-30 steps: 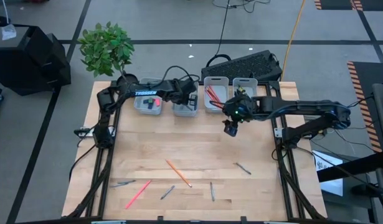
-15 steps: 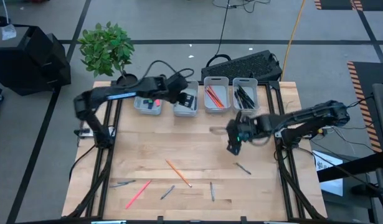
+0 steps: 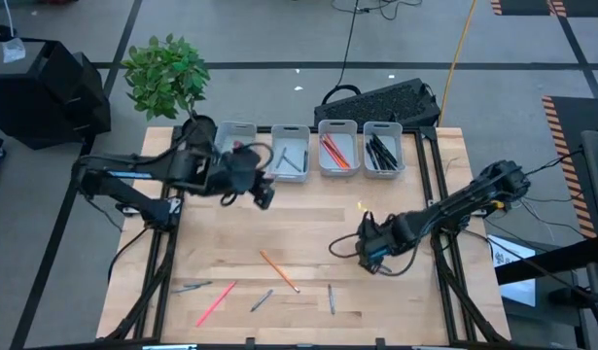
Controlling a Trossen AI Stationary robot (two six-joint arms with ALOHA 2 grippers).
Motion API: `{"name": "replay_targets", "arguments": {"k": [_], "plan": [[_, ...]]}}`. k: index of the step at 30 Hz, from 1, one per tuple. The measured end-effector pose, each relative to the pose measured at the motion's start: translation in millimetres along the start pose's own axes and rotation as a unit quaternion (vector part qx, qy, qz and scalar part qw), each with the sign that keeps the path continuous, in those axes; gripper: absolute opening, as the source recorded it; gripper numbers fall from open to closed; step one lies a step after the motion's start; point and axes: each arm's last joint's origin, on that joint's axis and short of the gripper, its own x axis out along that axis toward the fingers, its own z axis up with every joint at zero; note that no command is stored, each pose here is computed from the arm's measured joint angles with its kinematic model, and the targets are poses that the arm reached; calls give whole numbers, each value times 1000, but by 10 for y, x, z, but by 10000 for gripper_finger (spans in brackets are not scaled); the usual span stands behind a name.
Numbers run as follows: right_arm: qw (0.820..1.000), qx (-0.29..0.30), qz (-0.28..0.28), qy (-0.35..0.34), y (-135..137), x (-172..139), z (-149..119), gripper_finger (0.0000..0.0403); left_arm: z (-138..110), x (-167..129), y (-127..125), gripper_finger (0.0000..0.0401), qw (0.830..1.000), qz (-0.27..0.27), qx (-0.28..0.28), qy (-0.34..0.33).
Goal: Sort crayons/erasers/pens/pencils in bins
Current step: Put the gray crayon into the middle left gray bin
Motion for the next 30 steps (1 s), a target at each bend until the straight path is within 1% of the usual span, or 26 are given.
{"name": "replay_targets", "arguments": {"k": [3, 6, 11, 15, 19, 22, 26, 30], "plan": [[999, 14, -14, 35, 70, 158, -19, 206, -110, -82, -99, 161, 1000, -14, 13, 4], [997, 16, -25, 66, 111, 284, -30, 192, -244, -147, -186, 161, 999, -25, 35, 22], [993, 18, -28, 114, 157, 427, -47, 174, -421, -237, -320, 161, 996, -46, 63, 38], [990, 31, -17, 140, 215, 539, -45, 160, -501, -322, -376, 161, 996, -54, 71, 28], [987, 35, -20, 154, 254, 646, -40, 139, -556, -367, -416, 161, 997, -48, 61, 9], [986, 34, -26, 160, 258, 691, -45, 117, -568, -387, -424, 161, 998, -46, 49, 2], [986, 30, -23, 160, 262, 698, -44, 79, -562, -382, -421, 161, 998, -44, 37, 0], [987, 24, -20, 159, 263, 704, -37, 37, -554, -368, -413, 161, 999, -30, 29, -21]]}}
